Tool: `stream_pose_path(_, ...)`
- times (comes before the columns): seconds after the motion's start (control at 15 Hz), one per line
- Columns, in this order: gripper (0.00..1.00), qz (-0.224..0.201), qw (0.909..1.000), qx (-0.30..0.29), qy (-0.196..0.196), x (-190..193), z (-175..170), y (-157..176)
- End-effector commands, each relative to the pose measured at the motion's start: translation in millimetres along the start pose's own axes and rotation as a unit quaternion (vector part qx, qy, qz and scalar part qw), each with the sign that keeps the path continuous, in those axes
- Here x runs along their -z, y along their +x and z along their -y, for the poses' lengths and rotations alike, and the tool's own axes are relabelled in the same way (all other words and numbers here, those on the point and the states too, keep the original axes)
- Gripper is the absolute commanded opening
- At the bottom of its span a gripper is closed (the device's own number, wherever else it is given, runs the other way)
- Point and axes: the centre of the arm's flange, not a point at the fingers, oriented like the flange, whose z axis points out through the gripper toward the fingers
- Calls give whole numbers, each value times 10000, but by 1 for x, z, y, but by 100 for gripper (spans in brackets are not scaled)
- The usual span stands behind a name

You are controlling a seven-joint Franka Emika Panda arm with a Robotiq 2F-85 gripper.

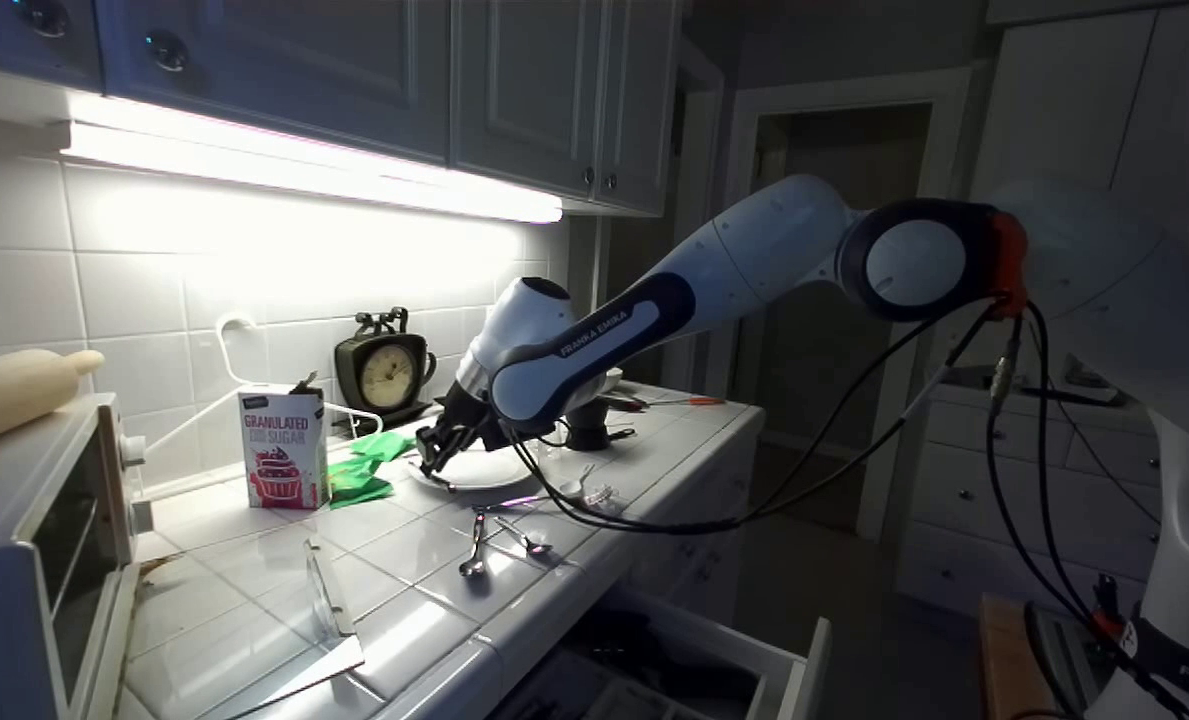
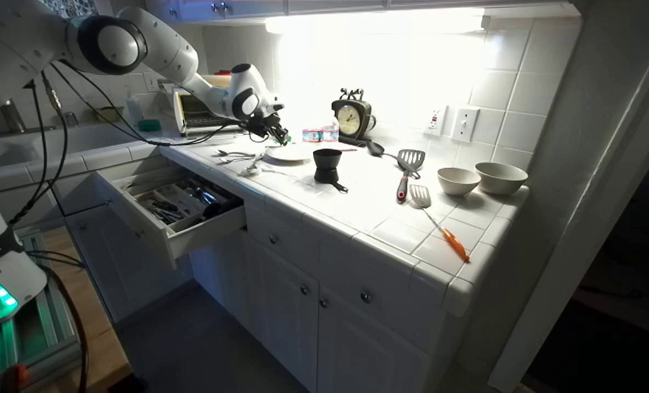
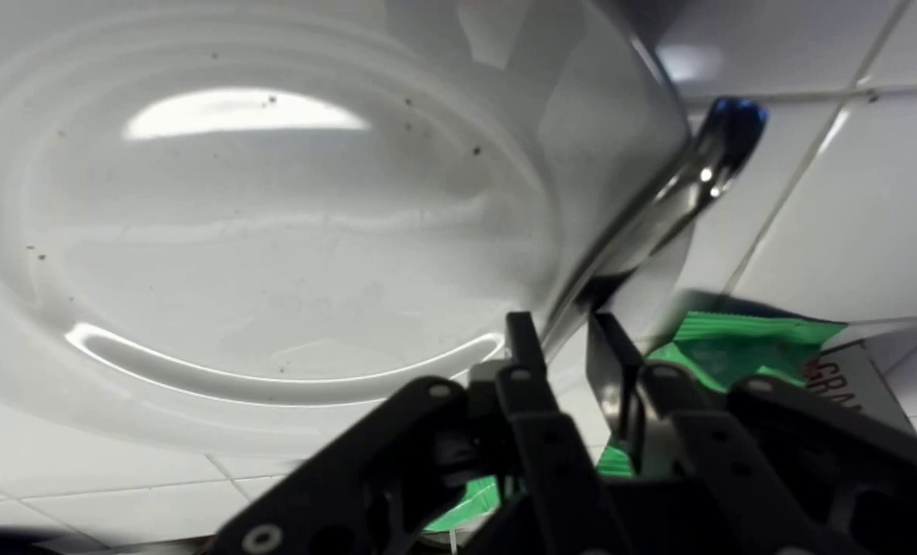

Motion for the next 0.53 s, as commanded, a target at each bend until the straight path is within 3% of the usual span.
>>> stream_pose_path(0.0, 55, 90, 9999, -90, -61, 11, 8, 6)
stream_pose_path(0.47, 100, 441, 9981, -114, -424, 41, 21, 4)
